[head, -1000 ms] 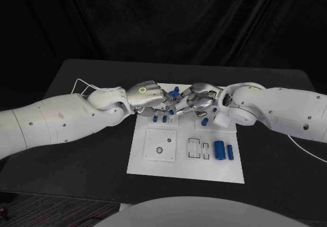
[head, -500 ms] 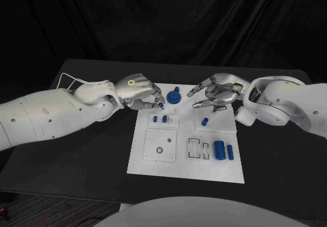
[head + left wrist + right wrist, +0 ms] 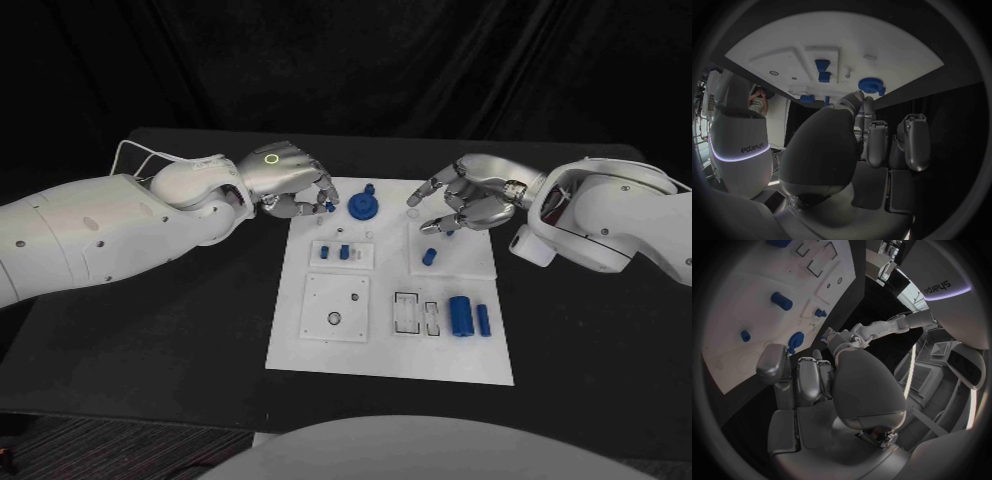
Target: Assemble the parts on the task board
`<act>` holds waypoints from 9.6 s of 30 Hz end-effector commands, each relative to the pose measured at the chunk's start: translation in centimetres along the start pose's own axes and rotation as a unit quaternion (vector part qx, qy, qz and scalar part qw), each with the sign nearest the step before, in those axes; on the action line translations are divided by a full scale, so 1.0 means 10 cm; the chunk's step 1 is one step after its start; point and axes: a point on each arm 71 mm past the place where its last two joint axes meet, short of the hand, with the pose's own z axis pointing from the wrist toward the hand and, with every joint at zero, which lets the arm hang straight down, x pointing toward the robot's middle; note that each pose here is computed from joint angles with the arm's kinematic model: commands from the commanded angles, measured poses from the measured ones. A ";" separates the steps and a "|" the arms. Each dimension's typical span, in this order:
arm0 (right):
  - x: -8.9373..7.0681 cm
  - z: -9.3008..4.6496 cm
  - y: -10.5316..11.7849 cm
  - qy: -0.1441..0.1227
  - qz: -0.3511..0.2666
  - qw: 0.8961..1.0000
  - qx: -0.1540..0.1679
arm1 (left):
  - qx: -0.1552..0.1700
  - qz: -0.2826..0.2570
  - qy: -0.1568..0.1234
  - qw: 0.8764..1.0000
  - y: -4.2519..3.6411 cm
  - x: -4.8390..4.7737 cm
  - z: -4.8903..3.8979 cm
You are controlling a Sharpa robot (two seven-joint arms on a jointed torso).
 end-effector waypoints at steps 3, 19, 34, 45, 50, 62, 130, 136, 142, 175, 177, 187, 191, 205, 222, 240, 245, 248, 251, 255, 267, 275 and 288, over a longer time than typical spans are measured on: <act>0.00 -0.01 -0.01 -0.016 -0.058 0.998 0.002 | 0.006 0.028 0.007 1.000 0.008 0.001 0.026; 0.09 -0.04 -0.09 -0.015 -0.058 0.998 0.007 | 0.038 0.040 0.022 0.998 -0.138 0.039 0.127; 0.12 -0.05 -0.10 -0.021 -0.059 0.998 -0.001 | 0.040 0.028 0.039 0.998 -0.203 0.121 0.143; 0.15 -0.06 -0.11 -0.019 -0.055 0.998 0.000 | 0.042 0.020 0.047 0.998 -0.235 0.204 0.151; 0.15 -0.07 -0.12 -0.020 -0.053 0.998 0.001 | 0.042 0.017 0.051 0.998 -0.241 0.233 0.150; 0.17 -0.07 -0.12 -0.017 -0.041 0.999 0.002 | 0.041 0.016 0.053 0.998 -0.240 0.262 0.151; 0.20 -0.08 -0.18 -0.013 -0.029 0.999 0.014 | 0.042 0.014 0.055 0.998 -0.244 0.325 0.158; 0.21 -0.08 -0.19 -0.011 -0.029 0.999 0.015 | 0.042 0.013 0.056 0.997 -0.246 0.328 0.163; 0.21 -0.08 -0.19 -0.011 -0.029 0.999 0.017 | 0.042 0.014 0.055 0.997 -0.250 0.326 0.171; 0.23 -0.08 -0.21 -0.007 -0.028 0.999 0.021 | 0.022 0.012 0.068 0.997 -0.188 0.352 0.152; 0.23 -0.08 -0.21 -0.007 -0.027 0.999 0.021 | 0.020 0.013 0.068 0.997 -0.180 0.352 0.143; 0.16 -0.13 -0.19 -0.035 -0.032 0.999 0.014 | -0.029 0.010 0.039 0.999 0.043 0.273 -0.085; -0.02 -0.15 -0.13 -0.063 -0.046 0.997 0.006 | -0.070 -0.048 0.014 0.996 0.241 0.138 -0.232; -0.53 -0.29 -0.02 -0.114 -0.347 0.931 0.007 | -0.079 -0.544 -0.190 0.814 0.539 -0.258 -0.725; -0.24 -0.18 -0.26 -0.028 -0.408 0.912 0.043 | -0.060 -0.702 -0.250 0.664 0.387 -0.154 -0.814; 0.00 -0.10 -0.35 -0.006 -0.399 0.917 0.020 | -0.069 -0.714 -0.240 0.654 0.359 -0.083 -0.825; 0.05 -0.09 -0.36 -0.002 -0.392 0.920 0.017 | -0.071 -0.717 -0.235 0.653 0.353 -0.060 -0.814; 0.08 -0.07 -0.37 0.000 -0.387 0.922 0.016 | -0.072 -0.721 -0.228 0.651 0.341 -0.041 -0.794; 0.11 -0.06 -0.38 0.001 -0.385 0.923 0.015 | -0.071 -0.724 -0.222 0.649 0.328 -0.028 -0.778; 0.12 -0.04 -0.38 -0.003 -0.383 0.924 0.014 | -0.071 -0.727 -0.217 0.647 0.314 -0.013 -0.763; 0.15 0.00 -0.38 -0.015 -0.380 0.925 0.004 | -0.074 -0.734 -0.205 0.643 0.288 0.034 -0.743; 0.20 0.02 -0.41 -0.012 -0.378 0.926 0.002 | -0.074 -0.738 -0.199 0.641 0.274 0.062 -0.726; 0.24 0.03 -0.41 -0.009 -0.370 0.929 -0.002 | -0.077 -0.742 -0.191 0.638 0.275 0.104 -0.725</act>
